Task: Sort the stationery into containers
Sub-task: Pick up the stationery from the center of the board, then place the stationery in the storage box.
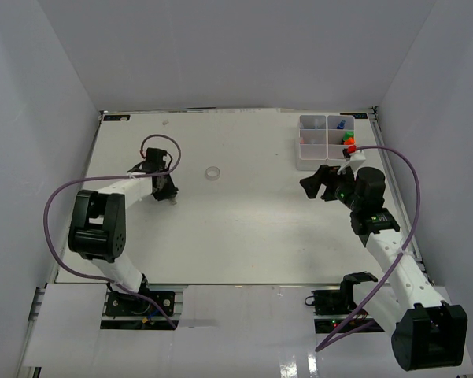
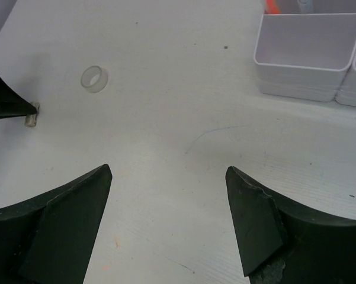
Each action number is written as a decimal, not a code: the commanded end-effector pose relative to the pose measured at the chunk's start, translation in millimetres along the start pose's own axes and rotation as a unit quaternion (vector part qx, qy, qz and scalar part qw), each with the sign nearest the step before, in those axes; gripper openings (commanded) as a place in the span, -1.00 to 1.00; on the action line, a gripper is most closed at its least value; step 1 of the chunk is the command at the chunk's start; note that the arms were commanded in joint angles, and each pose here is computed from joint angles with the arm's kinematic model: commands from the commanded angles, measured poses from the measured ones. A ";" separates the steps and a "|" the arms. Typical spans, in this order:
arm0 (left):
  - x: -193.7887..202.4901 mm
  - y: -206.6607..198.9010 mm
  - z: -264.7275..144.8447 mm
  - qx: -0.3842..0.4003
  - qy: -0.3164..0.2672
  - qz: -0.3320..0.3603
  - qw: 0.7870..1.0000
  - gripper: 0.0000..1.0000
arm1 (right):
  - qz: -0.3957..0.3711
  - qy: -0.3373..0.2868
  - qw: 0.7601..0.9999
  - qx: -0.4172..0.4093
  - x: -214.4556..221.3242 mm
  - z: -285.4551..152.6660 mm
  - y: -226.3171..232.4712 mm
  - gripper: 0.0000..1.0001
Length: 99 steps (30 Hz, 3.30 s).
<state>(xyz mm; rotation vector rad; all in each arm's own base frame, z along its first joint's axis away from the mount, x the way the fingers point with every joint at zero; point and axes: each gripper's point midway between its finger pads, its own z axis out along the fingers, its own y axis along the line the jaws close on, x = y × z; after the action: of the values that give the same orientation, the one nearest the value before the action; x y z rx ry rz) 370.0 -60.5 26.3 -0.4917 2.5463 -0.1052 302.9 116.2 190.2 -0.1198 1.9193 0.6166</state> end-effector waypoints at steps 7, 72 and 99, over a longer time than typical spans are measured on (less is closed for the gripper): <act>-25.8 -108.9 -113.8 0.330 -0.137 0.260 0.897 -1.00 | -0.048 0.027 0.986 -0.157 -7.8 4.3 66.8 0.66; 10.7 -194.3 -195.6 0.371 -0.331 0.431 0.753 0.93 | -0.020 0.122 0.992 -0.007 -17.9 67.0 61.7 -0.85; -51.4 -120.6 -100.6 0.194 -0.200 0.242 0.929 0.96 | 0.094 0.078 0.943 0.309 -85.2 94.1 -198.0 -0.85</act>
<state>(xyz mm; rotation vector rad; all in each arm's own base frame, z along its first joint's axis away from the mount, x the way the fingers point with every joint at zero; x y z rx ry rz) 389.5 -157.3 140.4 0.2853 2.1208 -0.2789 468.4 -22.5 146.7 0.4126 2.2694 0.0916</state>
